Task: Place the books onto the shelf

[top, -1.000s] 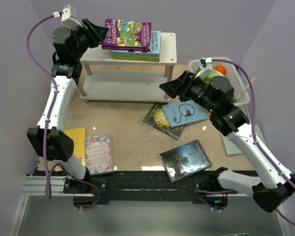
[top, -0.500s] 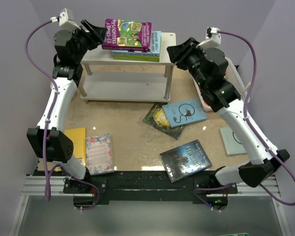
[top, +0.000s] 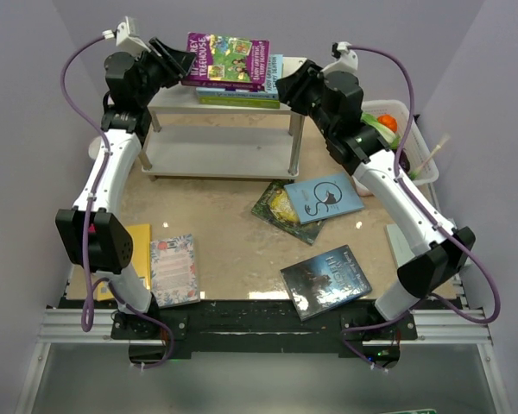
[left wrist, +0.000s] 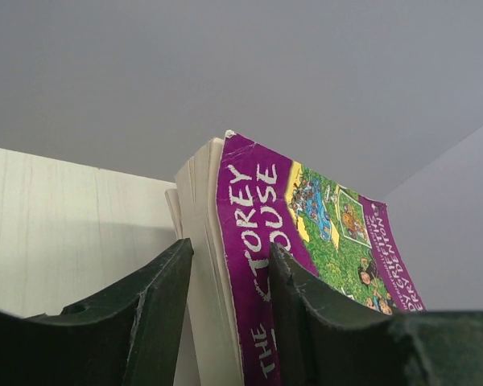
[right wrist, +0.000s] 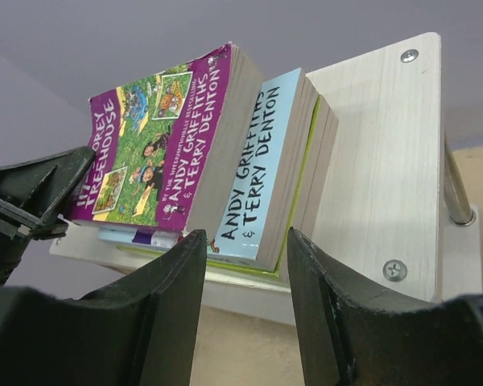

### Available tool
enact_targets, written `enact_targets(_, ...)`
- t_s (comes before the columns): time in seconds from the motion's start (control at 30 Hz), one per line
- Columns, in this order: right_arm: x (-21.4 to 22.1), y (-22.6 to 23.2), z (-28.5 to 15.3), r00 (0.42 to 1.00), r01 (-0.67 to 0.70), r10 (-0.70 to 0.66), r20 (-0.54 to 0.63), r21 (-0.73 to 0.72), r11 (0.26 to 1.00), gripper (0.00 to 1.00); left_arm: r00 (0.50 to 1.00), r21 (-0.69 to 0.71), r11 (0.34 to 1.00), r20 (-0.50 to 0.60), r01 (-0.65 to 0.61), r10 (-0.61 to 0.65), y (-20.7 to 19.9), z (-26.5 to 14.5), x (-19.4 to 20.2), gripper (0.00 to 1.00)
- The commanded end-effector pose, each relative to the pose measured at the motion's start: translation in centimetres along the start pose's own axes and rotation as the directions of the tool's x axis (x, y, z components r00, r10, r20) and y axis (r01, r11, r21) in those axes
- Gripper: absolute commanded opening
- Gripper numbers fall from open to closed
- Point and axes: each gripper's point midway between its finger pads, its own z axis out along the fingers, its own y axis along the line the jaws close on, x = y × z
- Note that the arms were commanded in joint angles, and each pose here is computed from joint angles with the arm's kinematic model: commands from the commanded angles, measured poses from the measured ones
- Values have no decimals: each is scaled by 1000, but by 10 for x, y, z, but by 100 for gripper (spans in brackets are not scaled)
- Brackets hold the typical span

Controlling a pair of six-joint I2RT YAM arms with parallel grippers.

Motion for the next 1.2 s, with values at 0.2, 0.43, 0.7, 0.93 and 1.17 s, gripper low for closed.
enact_targets(0.2,-35,37,12,996,-29,39,84,-118,993,51,1000,172,985,28,0,-5,-47,-2,-17,45)
enact_targets(0.43,-21,40,26,999,-27,32,34,-130,991,51,1000,189,982,23,6,-10,-52,-3,-16,45)
enact_targets(0.7,-16,36,29,999,-24,26,18,-117,993,50,1000,209,978,7,15,-17,-58,-1,-7,43)
enact_targets(0.93,-17,36,25,1000,-19,22,22,-122,992,45,1000,222,975,1,18,-19,-62,-1,-5,43)
enact_targets(1.17,-17,35,23,1000,-17,20,21,-121,993,45,1000,216,976,-1,20,-20,-62,1,-2,44)
